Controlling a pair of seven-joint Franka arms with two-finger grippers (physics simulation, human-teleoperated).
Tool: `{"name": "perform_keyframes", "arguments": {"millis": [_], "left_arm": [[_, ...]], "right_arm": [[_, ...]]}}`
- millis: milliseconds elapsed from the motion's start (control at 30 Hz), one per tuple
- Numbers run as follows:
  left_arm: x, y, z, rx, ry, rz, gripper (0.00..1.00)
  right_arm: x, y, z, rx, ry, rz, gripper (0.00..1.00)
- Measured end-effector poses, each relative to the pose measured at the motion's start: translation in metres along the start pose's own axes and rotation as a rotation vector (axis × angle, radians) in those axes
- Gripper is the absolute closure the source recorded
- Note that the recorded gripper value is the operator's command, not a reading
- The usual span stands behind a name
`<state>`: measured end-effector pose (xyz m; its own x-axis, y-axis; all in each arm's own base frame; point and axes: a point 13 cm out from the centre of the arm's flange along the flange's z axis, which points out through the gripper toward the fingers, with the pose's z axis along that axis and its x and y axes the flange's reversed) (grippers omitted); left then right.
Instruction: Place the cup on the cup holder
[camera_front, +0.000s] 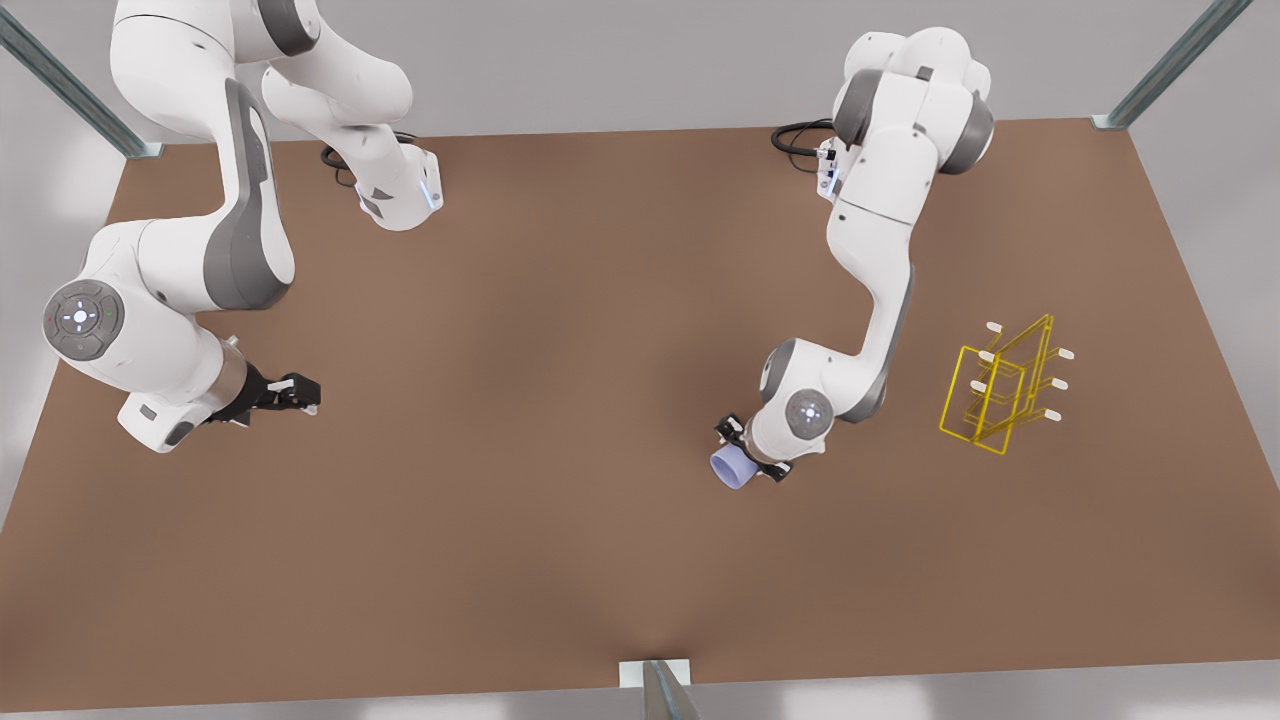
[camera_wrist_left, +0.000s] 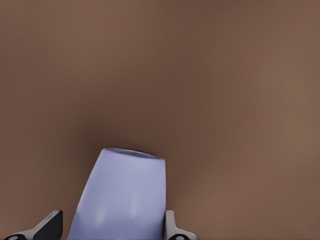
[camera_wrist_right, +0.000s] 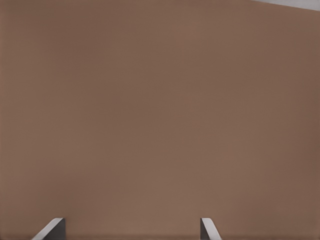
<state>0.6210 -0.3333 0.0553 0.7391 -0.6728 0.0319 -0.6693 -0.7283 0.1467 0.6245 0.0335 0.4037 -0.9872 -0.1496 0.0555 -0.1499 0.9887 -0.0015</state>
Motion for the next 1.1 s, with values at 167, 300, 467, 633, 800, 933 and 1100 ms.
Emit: {"name": "perform_keyframes", "arguments": {"millis": [167, 300, 467, 633, 800, 933, 1100], "left_arm": [[-0.003, -0.002, 0.010, 0.004, -0.012, -0.005, 0.00], [-0.003, -0.004, 0.013, 0.006, -0.015, -0.009, 0.00], [-0.004, -0.004, 0.016, 0.005, -0.017, -0.016, 0.06], [-0.003, -0.005, 0.021, 0.010, -0.013, -0.019, 0.06], [0.006, -0.008, 0.012, 0.013, 0.011, -0.022, 0.29], [0.026, -0.013, -0.045, 0.029, 0.063, -0.010, 0.29], [-0.003, -0.061, -0.148, 0.269, -0.083, 0.045, 0.28]], "right_arm": [[0.001, -0.001, 0.002, -0.001, 0.004, -0.004, 0.00], [0.002, -0.003, 0.002, 0.000, 0.006, -0.005, 0.00], [0.001, 0.001, 0.001, 0.000, 0.006, -0.015, 0.00], [0.001, -0.001, 0.001, 0.001, 0.006, -0.015, 0.00], [0.002, -0.003, 0.001, 0.000, 0.007, -0.015, 0.00], [0.002, -0.003, 0.001, 0.000, 0.007, -0.017, 0.00], [0.002, -0.004, 0.000, 0.001, 0.006, -0.019, 0.00]]}}
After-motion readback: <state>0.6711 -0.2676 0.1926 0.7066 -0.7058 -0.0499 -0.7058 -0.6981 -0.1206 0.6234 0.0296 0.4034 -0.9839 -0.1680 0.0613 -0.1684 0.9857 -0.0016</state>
